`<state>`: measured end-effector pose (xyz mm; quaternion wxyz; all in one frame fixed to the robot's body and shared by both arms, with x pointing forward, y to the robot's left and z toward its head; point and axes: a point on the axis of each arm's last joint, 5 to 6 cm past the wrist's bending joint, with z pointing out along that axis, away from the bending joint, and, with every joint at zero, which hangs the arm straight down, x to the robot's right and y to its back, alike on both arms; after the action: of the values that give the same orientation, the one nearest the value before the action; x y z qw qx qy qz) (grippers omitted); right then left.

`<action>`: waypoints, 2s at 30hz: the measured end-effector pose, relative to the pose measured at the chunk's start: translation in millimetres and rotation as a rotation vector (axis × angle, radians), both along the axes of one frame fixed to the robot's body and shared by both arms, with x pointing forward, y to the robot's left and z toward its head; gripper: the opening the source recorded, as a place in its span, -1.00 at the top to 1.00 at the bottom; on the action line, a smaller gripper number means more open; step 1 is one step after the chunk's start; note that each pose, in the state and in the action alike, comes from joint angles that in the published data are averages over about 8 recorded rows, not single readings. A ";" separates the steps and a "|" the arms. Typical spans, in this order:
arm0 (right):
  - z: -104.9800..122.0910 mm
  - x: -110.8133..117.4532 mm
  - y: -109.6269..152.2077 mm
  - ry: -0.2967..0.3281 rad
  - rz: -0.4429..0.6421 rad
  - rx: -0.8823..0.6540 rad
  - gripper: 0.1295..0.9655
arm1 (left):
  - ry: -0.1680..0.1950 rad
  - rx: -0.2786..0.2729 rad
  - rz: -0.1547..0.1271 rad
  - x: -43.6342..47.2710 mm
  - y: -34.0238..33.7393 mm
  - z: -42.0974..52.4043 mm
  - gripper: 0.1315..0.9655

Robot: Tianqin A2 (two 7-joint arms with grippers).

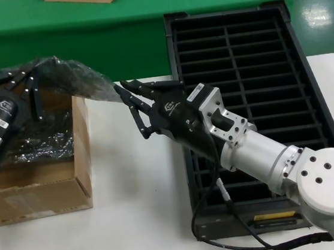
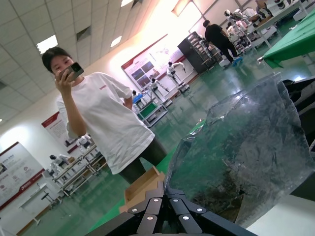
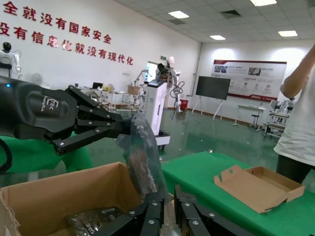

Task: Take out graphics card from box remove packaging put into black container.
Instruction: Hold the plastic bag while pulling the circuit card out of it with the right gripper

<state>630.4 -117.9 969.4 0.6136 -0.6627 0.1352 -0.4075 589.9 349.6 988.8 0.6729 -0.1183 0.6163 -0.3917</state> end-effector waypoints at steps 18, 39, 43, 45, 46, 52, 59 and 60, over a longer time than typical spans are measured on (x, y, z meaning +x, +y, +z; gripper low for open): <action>-3.3 -0.7 2.1 0.005 0.016 -0.004 0.98 | -0.013 -0.008 0.016 8.0 -5.3 3.5 0.98; -4.9 3.7 0.5 0.009 0.013 -0.003 0.99 | -0.008 0.000 -0.013 3.4 -1.9 4.4 0.98; -4.5 4.6 -1.2 0.007 0.009 -0.001 0.99 | -0.010 0.008 -0.005 2.6 1.9 5.0 0.98; -4.4 5.1 -1.9 0.007 0.008 0.000 0.99 | -0.011 0.012 0.000 2.2 3.8 5.1 0.98; -4.3 5.3 -2.2 0.006 0.007 0.001 0.99 | -0.011 0.014 0.002 2.1 4.7 5.2 0.98; -4.0 6.6 -2.7 0.005 0.007 0.004 0.99 | -0.011 0.022 0.008 1.1 8.1 5.2 0.98; -4.0 8.2 -1.9 0.003 0.010 0.005 0.99 | -0.007 0.026 -0.008 -1.1 5.4 3.2 0.98; -4.0 8.4 -1.8 0.003 0.010 0.005 0.99 | -0.006 0.027 -0.011 -1.4 4.5 2.6 0.98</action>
<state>638.8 -119.7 965.4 0.6172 -0.6623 0.1340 -0.4030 588.5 354.1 991.5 0.6741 -0.1047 0.6202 -0.3873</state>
